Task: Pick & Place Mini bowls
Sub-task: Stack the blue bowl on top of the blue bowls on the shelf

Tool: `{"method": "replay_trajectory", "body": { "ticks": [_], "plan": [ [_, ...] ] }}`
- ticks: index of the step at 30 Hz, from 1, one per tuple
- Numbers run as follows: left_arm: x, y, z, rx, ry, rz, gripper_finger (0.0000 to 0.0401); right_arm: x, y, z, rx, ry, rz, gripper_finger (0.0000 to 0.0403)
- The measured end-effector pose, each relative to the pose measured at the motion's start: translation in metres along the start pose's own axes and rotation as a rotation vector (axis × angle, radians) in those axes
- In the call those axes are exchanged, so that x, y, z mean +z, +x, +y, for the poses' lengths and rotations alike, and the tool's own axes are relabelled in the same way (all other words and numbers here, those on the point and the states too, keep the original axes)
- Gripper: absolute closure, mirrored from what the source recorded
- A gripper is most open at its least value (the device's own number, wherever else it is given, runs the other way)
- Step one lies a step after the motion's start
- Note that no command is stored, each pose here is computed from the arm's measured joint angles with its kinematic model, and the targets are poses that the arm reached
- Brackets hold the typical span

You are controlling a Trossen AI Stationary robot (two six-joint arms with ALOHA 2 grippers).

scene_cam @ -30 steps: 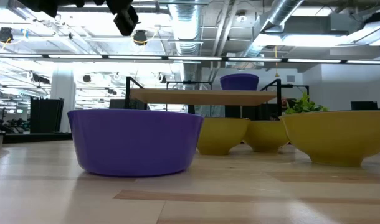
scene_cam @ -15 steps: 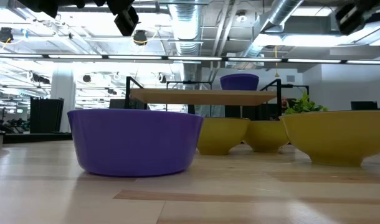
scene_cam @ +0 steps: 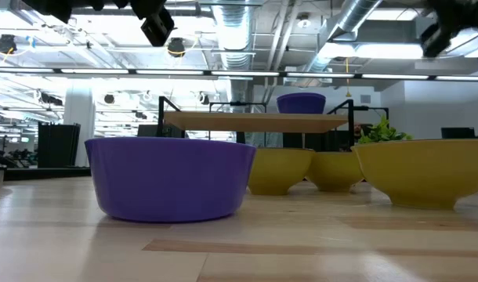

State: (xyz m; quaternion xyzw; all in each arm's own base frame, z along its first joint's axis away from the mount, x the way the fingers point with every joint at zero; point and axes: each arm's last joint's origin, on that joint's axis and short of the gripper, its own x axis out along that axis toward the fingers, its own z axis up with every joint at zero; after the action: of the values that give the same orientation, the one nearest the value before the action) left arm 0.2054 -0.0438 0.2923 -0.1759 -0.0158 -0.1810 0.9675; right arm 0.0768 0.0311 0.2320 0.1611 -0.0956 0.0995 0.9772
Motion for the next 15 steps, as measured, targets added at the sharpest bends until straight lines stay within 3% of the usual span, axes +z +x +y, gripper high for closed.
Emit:
{"method": "replay_trajectory", "body": {
  "ticks": [7,15],
  "plan": [
    [-0.002,0.020,-0.008,-0.019,0.017,0.093,0.0286,-0.034,0.002,-0.006,0.061,0.028,0.025,0.0316],
    [-0.001,0.050,-0.011,0.070,-0.047,0.394,0.0286,-0.038,0.001,-0.008,0.075,0.007,-0.009,0.0316]
  ]
}}
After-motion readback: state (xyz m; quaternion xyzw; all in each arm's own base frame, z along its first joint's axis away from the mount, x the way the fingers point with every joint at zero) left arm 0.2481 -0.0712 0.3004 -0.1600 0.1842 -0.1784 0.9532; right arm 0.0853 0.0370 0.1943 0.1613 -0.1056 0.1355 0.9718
